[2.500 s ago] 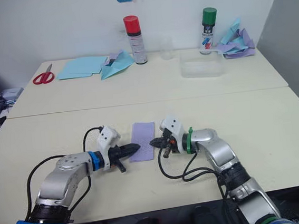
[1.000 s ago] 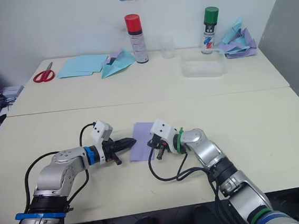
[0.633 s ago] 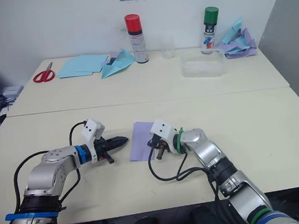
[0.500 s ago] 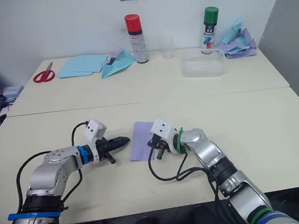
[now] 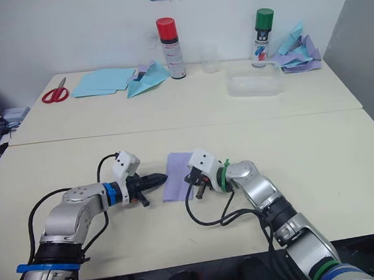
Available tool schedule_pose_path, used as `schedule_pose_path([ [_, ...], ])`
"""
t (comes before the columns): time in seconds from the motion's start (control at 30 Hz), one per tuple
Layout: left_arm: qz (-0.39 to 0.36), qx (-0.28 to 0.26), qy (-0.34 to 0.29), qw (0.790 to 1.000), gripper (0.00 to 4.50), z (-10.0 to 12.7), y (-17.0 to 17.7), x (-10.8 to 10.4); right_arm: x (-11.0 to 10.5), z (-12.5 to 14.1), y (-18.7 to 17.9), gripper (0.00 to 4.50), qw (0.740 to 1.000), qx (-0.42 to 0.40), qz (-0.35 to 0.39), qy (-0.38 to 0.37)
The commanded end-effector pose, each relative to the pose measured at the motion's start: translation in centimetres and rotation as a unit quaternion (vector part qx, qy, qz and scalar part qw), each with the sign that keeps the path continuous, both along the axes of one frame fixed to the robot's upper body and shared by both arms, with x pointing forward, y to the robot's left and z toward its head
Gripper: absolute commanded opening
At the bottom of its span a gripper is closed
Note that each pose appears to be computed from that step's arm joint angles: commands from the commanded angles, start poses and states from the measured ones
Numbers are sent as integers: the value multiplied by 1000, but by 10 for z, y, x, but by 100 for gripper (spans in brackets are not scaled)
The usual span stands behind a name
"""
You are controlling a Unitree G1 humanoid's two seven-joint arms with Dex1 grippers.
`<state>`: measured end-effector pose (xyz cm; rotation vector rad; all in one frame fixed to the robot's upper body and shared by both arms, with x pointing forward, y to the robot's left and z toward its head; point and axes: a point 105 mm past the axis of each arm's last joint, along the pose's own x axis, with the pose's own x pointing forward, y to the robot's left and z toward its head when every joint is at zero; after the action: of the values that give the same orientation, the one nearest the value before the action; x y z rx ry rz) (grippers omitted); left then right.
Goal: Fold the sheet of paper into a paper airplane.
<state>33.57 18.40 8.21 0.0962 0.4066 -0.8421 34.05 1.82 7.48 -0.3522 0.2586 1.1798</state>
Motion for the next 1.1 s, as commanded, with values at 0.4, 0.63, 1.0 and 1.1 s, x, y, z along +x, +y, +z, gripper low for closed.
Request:
schedule_pose_path([
  [0.4, -25, 2, -23, 999, 0, 10, -9, 1, 5, -9, -7, 4, 1000, -16, -23, 12],
  [0.63, -46, -8, -39, 998, 0, 22, -18, 1, 6, -8, -7, 4, 999, -16, -25, 12],
  [1.0, -74, -14, -58, 995, 0, 38, -37, -4, 6, -7, -8, 4, 999, -10, -32, 17],
  [1.1, -72, -2, -54, 996, 0, 30, -35, -3, 7, -2, -9, 4, 999, 2, -36, 25],
])
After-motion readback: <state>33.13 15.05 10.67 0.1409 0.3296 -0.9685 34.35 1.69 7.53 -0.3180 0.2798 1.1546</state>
